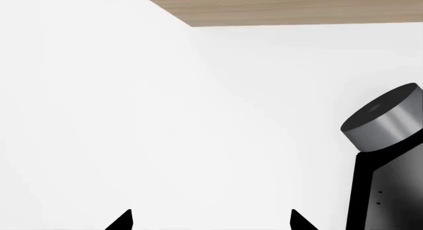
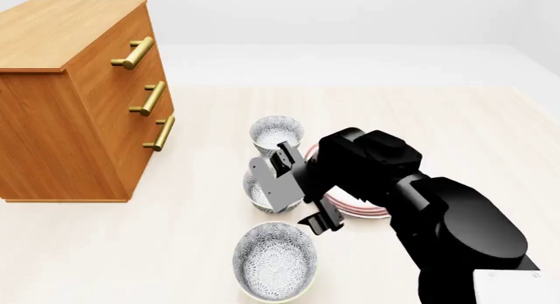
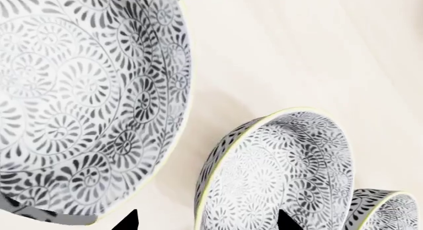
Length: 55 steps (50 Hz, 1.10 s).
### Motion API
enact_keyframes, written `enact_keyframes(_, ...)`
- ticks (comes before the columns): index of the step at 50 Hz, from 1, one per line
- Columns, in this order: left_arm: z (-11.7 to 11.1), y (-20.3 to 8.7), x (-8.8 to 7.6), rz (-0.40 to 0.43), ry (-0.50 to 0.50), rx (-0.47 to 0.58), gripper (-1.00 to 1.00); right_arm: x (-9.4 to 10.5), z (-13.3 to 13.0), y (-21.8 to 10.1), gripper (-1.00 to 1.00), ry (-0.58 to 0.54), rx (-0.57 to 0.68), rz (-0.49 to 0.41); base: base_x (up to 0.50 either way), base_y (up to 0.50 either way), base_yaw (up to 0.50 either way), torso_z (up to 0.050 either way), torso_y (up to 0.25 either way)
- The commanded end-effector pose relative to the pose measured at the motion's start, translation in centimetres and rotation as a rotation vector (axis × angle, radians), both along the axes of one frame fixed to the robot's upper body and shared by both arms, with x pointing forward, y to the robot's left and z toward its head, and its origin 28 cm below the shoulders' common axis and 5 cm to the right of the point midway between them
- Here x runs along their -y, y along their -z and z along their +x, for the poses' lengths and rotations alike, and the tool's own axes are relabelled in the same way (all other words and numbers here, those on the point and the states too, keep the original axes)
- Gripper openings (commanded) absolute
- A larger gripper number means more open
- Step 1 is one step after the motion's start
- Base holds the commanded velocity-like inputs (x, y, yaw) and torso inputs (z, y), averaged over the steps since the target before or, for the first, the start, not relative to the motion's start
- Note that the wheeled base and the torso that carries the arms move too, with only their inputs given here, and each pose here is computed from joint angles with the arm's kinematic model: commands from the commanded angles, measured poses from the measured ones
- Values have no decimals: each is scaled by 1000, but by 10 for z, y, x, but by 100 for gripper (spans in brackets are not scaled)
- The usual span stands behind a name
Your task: Stack the bowl in the middle on the bowl at the back.
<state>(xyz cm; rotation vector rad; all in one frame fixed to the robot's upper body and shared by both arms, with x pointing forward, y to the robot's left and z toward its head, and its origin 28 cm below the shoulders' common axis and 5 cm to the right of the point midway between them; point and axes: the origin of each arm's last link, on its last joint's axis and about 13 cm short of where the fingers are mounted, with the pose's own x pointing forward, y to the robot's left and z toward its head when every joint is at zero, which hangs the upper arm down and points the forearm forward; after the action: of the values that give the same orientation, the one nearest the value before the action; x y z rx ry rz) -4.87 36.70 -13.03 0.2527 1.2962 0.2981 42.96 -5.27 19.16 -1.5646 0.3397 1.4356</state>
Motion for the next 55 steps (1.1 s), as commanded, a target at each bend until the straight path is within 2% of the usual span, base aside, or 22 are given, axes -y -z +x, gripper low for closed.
enact_keyframes(1,0,0,0,-3,-8,-4,100,-3,-2,7,100,-14,1,1,0,0,0,0,0)
enact_keyframes(35,0,0,0,0,-11,-14,100,-3,-2,7,100,-14,1,1,0,0,0,0,0)
enact_keyframes(36,0,0,0,0,-11,-13,100,-3,-5,22,-100,-5,-48,16,0,0,0,0,0)
enact_keyframes(55,0,0,0,0,-7,0,100,-2,-3,14,-100,4,-34,25,0,0,0,0,0)
